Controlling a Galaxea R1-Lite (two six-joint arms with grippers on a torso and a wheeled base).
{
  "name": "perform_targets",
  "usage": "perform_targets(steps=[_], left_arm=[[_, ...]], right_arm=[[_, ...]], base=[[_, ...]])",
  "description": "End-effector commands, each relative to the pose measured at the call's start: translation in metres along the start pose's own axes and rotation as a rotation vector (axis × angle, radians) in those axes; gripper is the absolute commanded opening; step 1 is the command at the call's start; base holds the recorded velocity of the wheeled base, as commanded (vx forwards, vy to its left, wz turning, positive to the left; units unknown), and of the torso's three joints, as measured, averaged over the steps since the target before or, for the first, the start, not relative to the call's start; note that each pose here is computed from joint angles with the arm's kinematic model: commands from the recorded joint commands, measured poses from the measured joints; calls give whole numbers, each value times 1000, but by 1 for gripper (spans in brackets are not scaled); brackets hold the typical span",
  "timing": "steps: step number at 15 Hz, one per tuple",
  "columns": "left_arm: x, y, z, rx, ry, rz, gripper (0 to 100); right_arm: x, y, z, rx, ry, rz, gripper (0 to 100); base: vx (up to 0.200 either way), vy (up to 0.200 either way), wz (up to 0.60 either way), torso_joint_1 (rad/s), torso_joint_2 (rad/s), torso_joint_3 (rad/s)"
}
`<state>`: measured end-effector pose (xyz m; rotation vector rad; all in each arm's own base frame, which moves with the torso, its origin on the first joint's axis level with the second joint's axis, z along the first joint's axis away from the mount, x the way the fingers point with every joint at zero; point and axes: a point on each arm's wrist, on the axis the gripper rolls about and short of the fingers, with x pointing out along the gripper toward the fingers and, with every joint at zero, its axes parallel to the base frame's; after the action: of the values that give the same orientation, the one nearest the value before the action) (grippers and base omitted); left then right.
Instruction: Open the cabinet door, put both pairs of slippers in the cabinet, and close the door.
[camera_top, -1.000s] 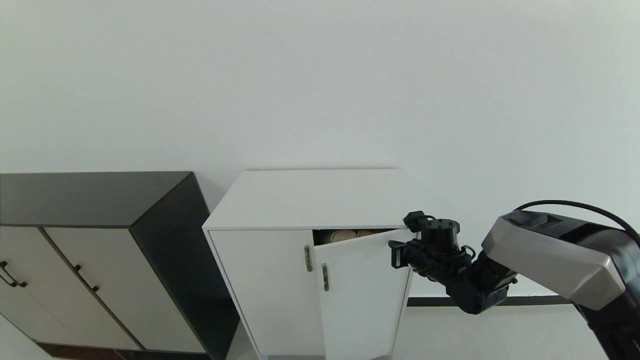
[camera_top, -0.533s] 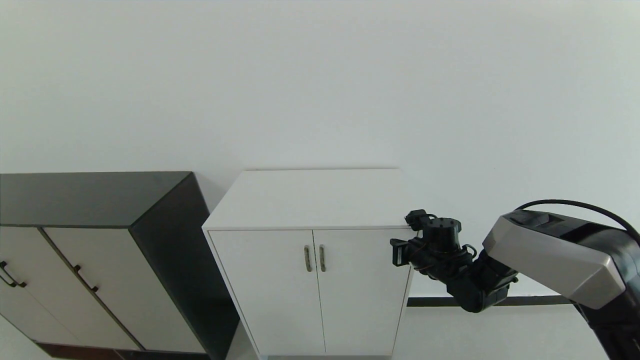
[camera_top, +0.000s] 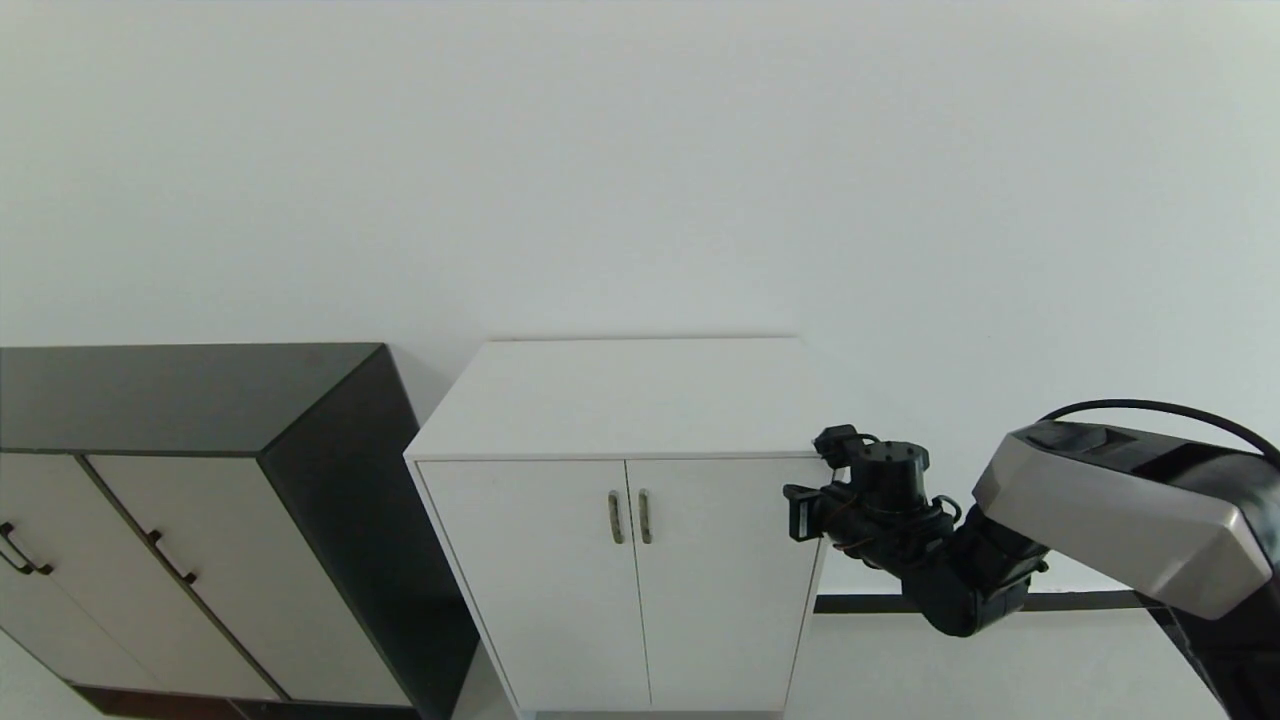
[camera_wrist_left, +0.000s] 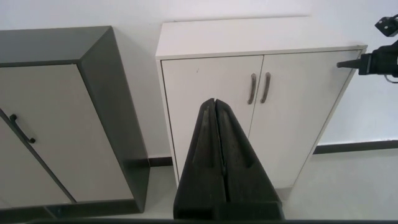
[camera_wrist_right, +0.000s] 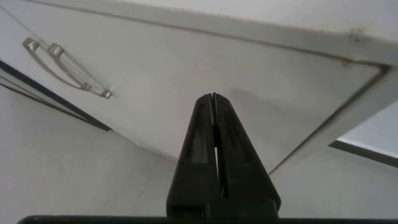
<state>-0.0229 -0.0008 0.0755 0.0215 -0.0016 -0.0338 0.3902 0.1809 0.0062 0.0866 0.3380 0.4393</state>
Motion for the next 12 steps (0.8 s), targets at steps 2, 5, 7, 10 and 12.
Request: perform_targets(steps=[2,5,7,10,12], left_arm=[[0,0,0,0,1,0,0],[0,0,0,0,1,0,0],[0,0,0,0,1,0,0],[0,0,0,0,1,0,0],[0,0,0,0,1,0,0]], right_arm=[[-38,7,15,-5,-19,-44,0],[-81,3,25,-1,-12,-126,0],[-106,2,27,-5,-10,-210,0],[-148,-6,20,-7,28,-328,0],[-177,-9,15,-4,41,-354,0]], base=[[0,0,0,0,0,0],[0,0,0,0,0,0],[0,0,0,0,0,0],[0,0,0,0,0,0],[0,0,0,0,0,0]])
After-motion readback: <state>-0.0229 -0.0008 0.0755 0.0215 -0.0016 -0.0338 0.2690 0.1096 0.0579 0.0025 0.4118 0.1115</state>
